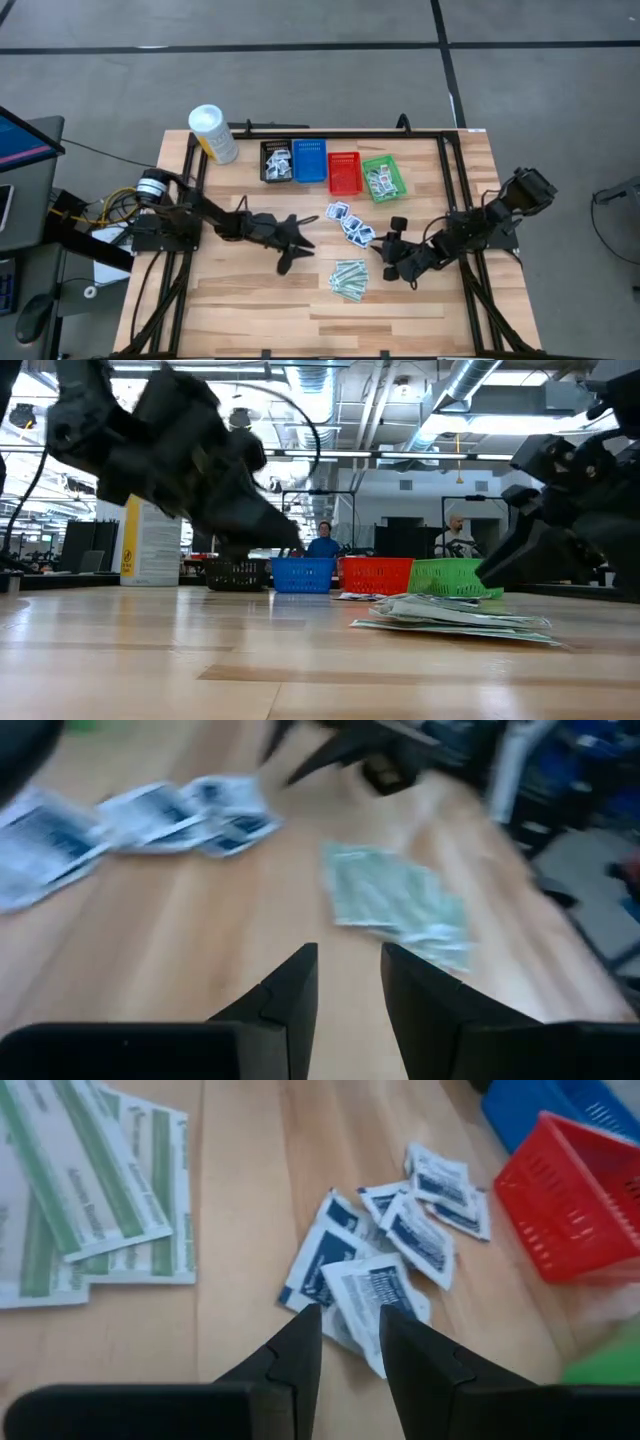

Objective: Pick & Place First Aid Supplies
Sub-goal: Put the blue pad into the red bin

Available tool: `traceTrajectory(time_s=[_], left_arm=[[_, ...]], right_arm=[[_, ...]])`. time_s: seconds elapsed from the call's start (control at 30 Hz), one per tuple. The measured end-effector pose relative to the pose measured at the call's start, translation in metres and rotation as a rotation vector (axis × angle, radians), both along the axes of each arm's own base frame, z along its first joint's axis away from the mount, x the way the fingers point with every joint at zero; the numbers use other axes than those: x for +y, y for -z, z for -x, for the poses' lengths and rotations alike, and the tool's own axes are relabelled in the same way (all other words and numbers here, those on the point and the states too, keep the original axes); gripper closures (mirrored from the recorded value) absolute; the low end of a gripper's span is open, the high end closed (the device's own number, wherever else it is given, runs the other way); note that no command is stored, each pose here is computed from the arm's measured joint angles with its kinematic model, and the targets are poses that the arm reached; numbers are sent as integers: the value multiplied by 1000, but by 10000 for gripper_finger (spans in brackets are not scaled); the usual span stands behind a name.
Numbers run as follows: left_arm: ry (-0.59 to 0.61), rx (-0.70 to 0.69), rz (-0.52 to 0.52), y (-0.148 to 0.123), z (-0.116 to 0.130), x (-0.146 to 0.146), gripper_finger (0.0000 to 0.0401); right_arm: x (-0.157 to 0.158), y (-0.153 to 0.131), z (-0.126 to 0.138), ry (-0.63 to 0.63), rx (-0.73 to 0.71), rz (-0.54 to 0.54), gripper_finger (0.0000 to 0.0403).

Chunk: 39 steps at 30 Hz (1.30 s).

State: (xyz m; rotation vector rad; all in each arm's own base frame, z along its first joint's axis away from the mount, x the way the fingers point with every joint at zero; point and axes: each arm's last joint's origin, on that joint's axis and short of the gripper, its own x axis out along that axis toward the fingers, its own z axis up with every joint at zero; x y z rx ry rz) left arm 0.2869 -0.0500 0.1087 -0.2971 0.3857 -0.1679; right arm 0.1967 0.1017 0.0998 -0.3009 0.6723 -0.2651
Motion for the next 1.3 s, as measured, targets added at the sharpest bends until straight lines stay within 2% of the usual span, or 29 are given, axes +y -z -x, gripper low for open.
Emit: traceTrajectory(time_s=[0.1,0.23,0.4,0.53,0.77,1.0,1.3], left_arm=[[34,-66,-65,-14,7,-10,289],[-13,-149,-152,-32,16,-15,289],[-58,-168,-209,-36,28,-14,289],[-98,-159,-211,-34,34,-11,289],[-120,-140,-163,-31,35,-11,289],[-126,-142,-145,-32,34,-11,289],[-125,-140,-120,-32,35,-13,289]], right_arm=[[1,1,-1,-14,8,-11,305],[-3,1,-4,-34,18,31,305],[-10,0,-10,-31,16,66,305],[-16,-1,-15,-18,10,33,305],[-23,0,-20,-70,57,-67,305],[-20,-7,-28,-158,68,33,305],[-22,-7,-29,-200,93,20,305]])
